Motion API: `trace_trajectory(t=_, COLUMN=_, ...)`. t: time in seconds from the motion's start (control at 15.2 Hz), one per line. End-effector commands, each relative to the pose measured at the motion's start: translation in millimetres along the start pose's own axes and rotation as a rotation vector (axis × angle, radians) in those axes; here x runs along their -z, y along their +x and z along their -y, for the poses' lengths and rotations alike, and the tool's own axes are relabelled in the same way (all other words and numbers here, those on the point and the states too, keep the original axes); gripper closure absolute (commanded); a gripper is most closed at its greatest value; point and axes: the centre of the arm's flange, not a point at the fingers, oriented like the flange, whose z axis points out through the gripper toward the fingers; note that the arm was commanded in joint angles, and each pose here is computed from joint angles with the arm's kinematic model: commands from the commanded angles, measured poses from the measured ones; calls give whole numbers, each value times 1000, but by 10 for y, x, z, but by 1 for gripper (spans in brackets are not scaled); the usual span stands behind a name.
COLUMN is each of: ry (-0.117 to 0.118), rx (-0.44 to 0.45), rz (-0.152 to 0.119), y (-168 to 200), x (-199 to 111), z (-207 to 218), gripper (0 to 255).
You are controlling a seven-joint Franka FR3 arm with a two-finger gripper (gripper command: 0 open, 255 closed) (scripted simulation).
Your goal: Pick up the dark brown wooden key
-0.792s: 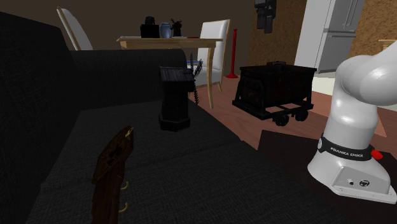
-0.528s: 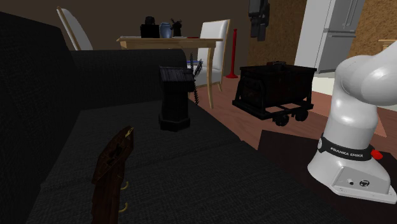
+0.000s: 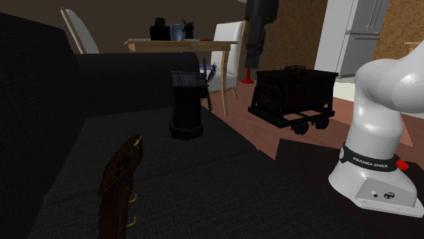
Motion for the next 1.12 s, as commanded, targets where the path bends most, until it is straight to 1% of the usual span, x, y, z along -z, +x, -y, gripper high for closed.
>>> trace_trajectory(t=0.0, ry=7, rx=45, rz=-31, y=55, x=-207, z=126, gripper=0)
trace_trajectory(t=1.06, ry=61, rx=400, rz=-243, y=566, x=-1629, z=1351, gripper=0)
